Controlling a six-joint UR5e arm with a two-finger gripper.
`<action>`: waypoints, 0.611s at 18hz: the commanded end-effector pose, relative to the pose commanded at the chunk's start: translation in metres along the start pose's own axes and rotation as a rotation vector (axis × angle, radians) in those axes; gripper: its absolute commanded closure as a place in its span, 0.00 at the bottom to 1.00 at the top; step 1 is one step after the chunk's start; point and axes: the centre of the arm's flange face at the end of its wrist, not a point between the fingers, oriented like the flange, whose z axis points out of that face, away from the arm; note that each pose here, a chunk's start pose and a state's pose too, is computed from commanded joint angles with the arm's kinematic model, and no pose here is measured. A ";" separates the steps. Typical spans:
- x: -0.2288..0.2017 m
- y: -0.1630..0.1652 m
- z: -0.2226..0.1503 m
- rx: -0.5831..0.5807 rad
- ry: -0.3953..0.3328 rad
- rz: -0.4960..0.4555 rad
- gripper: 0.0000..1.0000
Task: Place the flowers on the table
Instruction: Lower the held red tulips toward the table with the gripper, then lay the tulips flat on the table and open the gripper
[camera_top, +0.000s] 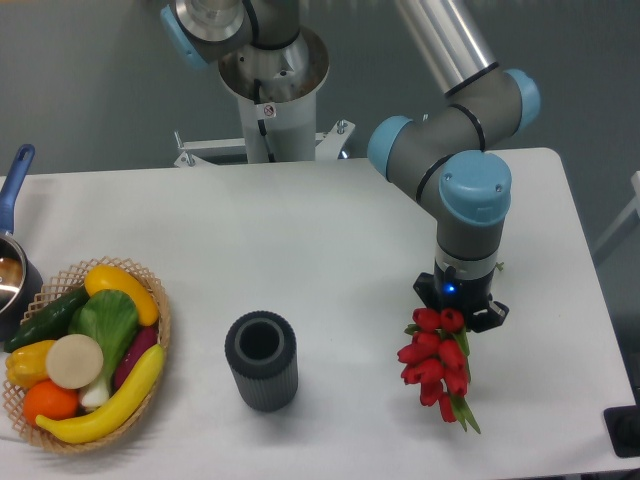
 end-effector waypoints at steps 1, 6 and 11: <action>0.001 -0.001 0.002 -0.001 0.003 0.001 0.82; 0.006 -0.006 0.010 -0.004 0.016 0.011 0.78; 0.013 -0.003 0.018 -0.009 0.032 0.015 0.72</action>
